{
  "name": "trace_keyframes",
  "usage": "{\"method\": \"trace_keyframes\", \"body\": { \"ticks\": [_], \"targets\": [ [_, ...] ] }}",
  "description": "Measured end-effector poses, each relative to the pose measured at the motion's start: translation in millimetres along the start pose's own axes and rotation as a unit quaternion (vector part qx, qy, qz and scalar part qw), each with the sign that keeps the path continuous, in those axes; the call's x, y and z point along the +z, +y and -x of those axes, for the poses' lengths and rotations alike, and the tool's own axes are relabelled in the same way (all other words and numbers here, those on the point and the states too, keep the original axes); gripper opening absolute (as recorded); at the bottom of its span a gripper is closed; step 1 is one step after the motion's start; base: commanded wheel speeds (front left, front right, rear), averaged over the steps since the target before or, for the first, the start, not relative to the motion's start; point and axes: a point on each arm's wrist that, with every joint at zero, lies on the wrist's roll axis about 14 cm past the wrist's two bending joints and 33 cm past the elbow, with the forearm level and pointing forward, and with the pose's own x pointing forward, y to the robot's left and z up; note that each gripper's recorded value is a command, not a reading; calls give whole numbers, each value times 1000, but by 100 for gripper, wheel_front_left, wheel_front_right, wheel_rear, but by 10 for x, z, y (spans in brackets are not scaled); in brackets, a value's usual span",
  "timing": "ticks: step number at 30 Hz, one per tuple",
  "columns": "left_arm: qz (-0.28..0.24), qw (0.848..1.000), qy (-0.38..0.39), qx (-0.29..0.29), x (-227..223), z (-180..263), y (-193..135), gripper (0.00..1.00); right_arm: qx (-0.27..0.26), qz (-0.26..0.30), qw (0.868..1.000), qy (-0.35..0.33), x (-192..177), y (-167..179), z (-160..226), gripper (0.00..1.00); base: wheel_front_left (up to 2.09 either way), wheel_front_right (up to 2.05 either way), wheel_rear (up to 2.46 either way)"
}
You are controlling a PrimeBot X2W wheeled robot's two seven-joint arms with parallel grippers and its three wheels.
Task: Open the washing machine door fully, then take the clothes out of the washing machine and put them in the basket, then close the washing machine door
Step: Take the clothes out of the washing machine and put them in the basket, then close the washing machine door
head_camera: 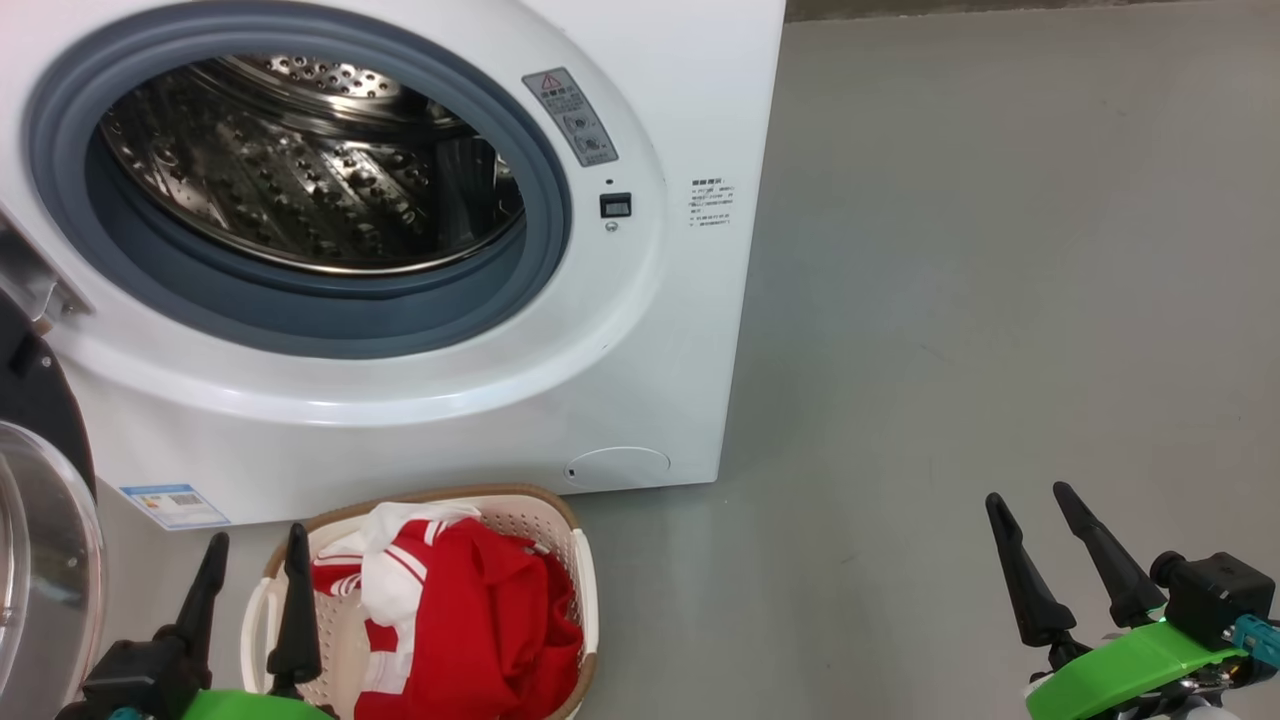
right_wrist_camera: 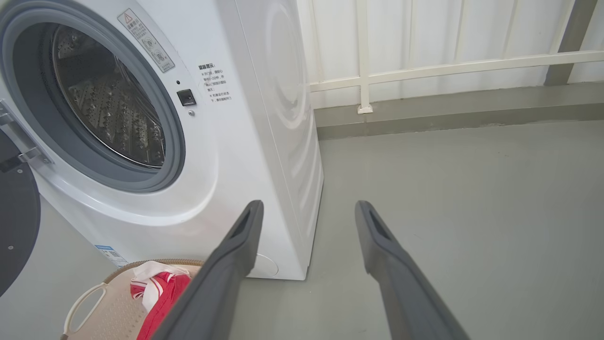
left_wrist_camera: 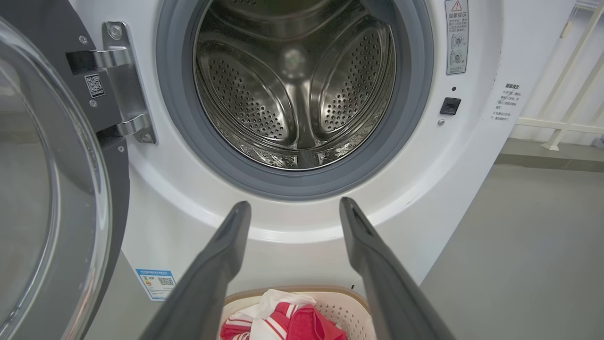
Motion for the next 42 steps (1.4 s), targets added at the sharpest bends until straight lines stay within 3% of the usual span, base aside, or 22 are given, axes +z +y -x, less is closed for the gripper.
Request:
{"method": "trace_keyframes", "body": {
  "ticks": [13, 42],
  "targets": [
    [-2, 1000, -1, -2, 6, -4, -14, 100, -1, 0, 1000, -1, 5, -6, 9, 100, -16, 16, 0],
    [3, 1000, -5, 9, 27, 55, 20, 100, 9, 1, 1000, -4, 25, 53, -22, 100, -96, 96, 0]
  ]
}}
